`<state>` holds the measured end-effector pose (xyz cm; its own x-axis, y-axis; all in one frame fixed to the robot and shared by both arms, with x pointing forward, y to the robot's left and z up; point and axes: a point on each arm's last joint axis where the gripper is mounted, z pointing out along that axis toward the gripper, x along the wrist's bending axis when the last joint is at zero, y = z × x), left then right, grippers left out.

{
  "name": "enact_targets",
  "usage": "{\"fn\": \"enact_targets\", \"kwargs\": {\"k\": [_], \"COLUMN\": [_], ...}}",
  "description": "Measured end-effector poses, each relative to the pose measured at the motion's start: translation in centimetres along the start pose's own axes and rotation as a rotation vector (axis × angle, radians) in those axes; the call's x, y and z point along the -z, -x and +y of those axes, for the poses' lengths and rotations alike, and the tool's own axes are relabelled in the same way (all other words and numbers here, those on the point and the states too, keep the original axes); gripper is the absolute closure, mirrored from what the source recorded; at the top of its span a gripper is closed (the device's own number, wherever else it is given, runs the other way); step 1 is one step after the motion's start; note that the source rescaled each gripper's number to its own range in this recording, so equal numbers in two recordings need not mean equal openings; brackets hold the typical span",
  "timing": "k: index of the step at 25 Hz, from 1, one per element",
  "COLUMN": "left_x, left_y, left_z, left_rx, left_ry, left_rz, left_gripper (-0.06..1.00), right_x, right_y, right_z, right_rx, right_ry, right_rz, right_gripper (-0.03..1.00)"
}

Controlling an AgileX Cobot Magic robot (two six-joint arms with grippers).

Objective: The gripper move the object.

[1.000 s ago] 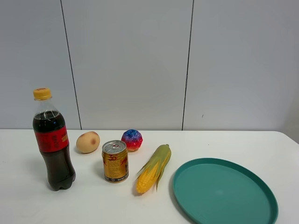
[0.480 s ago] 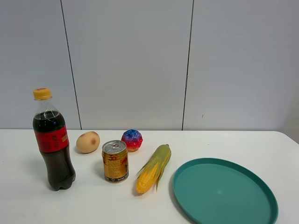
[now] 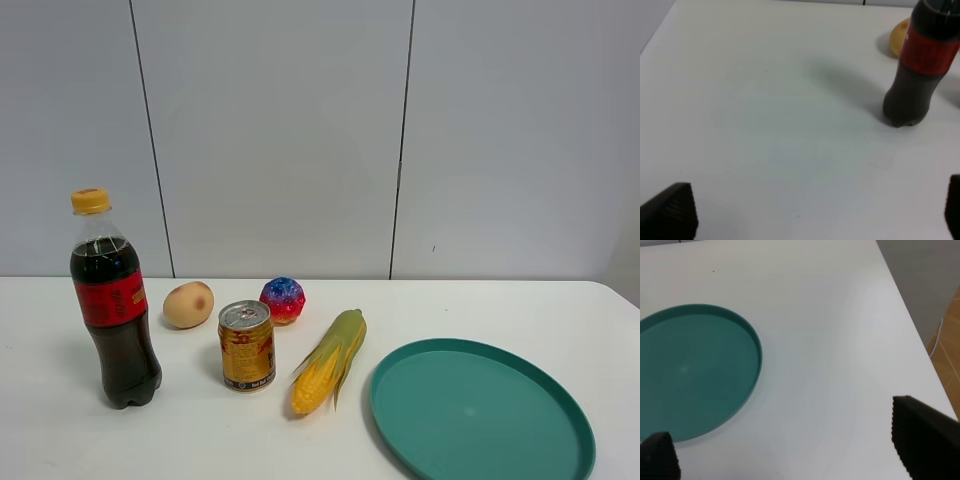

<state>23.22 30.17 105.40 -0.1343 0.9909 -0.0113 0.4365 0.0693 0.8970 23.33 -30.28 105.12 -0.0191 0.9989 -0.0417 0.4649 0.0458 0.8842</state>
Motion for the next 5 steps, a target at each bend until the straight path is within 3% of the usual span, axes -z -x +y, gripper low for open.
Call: {"fn": "enact_targets", "kwargs": {"k": [5], "left_x": [0.00], "left_y": [0.00], "left_z": [0.00], "left_rx": [0.000], "left_ry": [0.000], "left_rz": [0.000], "left_gripper": [-0.06], "right_x": [0.00], "right_y": [0.00], "right_z": [0.00], "right_rx": [0.000], "right_ry": [0.000], "right_rz": [0.000], "right_gripper": [0.35]}}
